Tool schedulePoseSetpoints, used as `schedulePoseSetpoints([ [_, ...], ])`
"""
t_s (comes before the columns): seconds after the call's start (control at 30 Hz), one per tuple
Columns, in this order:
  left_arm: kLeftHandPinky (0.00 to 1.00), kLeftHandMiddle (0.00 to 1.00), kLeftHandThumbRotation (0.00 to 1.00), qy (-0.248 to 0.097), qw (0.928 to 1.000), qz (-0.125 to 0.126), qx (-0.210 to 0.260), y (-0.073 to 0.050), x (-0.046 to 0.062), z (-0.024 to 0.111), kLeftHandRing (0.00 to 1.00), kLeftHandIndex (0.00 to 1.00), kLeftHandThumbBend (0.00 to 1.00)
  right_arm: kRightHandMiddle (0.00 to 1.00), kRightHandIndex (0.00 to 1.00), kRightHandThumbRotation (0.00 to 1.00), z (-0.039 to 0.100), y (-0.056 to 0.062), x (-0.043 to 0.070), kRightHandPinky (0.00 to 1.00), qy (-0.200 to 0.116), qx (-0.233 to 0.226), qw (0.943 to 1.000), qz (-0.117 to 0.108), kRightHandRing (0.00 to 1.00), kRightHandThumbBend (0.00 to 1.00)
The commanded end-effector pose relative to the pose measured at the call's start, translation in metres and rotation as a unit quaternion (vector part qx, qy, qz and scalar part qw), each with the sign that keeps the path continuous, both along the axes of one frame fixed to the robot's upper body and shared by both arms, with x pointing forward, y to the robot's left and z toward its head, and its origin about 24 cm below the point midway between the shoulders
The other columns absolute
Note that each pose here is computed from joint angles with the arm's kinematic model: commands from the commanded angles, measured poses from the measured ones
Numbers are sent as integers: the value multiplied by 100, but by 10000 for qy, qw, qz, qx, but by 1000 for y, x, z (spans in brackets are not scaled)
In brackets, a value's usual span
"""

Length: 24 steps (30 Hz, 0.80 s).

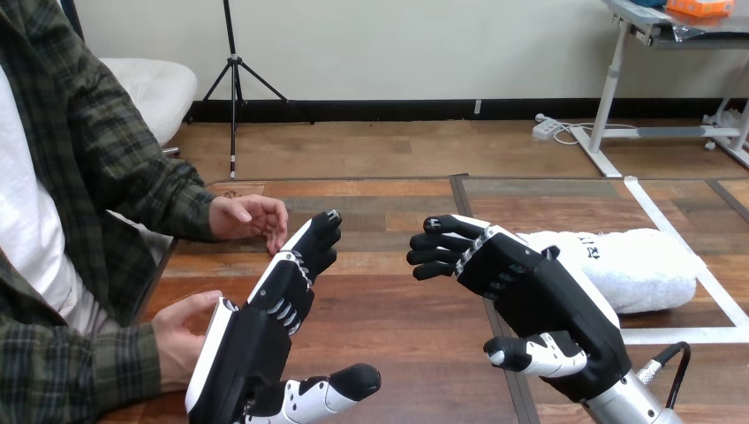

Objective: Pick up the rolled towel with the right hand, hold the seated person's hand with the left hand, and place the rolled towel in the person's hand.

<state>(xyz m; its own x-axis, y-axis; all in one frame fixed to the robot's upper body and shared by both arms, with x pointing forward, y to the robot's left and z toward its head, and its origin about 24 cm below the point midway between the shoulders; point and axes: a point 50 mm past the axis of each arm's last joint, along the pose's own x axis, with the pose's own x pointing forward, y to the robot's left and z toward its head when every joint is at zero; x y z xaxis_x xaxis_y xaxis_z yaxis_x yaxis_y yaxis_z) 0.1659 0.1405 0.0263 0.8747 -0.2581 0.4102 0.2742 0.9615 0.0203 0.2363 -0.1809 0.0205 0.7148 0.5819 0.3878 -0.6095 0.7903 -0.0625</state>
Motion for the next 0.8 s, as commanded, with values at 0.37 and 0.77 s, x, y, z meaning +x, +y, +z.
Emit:
schedulePoseSetpoints([
  [0.37, 92, 93, 50, -421, 9991, 59, -91, 1, 9, 15, 94, 89, 100, 80, 81, 47, 21, 3, 14, 74, -538, -29, 9985, 22, 78, 100],
  [0.77, 92, 93, 50, -420, 9990, 67, -94, 0, 8, 15, 94, 88, 100, 80, 81, 47, 22, 3, 14, 74, -555, -36, 9984, 20, 78, 100],
])
